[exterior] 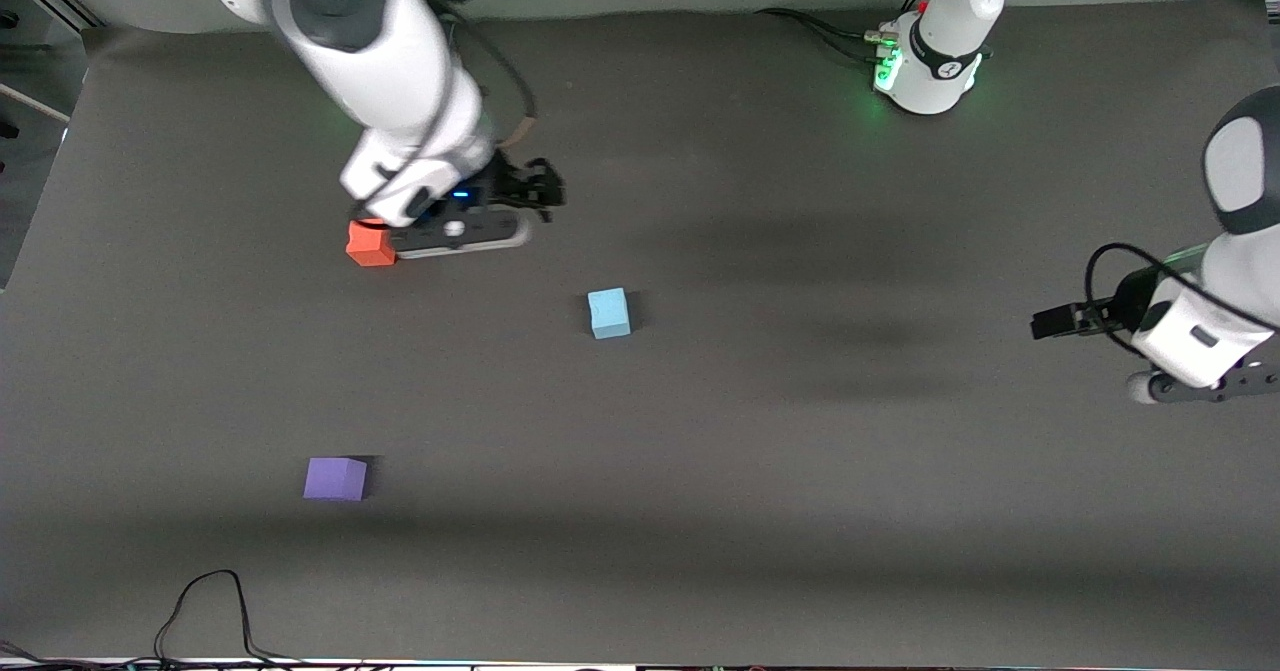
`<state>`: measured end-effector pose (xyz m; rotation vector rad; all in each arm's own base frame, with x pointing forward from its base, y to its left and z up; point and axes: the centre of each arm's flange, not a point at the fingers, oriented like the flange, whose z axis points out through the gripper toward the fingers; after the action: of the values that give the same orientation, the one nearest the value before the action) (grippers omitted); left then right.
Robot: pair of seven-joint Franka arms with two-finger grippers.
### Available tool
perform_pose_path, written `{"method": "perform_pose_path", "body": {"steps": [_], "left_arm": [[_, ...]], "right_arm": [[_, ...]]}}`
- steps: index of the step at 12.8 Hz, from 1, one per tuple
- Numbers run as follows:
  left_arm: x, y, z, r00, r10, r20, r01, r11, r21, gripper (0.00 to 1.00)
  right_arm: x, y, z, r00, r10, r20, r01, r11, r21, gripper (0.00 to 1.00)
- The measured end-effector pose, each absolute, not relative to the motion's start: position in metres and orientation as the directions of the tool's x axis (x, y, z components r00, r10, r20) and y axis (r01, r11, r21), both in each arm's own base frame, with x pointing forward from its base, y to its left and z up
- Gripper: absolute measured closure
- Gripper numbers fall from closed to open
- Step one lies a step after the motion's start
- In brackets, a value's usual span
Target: Place blue block between orange and purple blocks
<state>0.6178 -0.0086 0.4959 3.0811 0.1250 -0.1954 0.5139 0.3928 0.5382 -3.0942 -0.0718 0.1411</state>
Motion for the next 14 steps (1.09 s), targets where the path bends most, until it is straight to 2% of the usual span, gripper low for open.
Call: {"method": "perform_pose_path", "body": {"steps": [5,10,14], "left_arm": [[0.588,0.009,0.537,0.996,0.041,-0.076,0.043,-0.999,0.023,0.0],[0.567,0.002,0.568,0.997,0.019,-0.073,0.02,-1.0,0.014,0.0],[0.565,-0.011,0.575,0.997,-0.003,-0.072,-0.002,-1.0,0.014,0.0]], "right_arm": [[0.538,0.429,0.458,0.996,0.04,-0.079,0.035,-0.997,-0.063,0.0],[0.513,0.455,0.381,0.995,0.073,-0.06,0.07,-0.996,-0.055,0.0],[0.488,0.444,0.284,0.994,0.108,-0.004,0.107,-0.993,-0.053,0.0]]}}
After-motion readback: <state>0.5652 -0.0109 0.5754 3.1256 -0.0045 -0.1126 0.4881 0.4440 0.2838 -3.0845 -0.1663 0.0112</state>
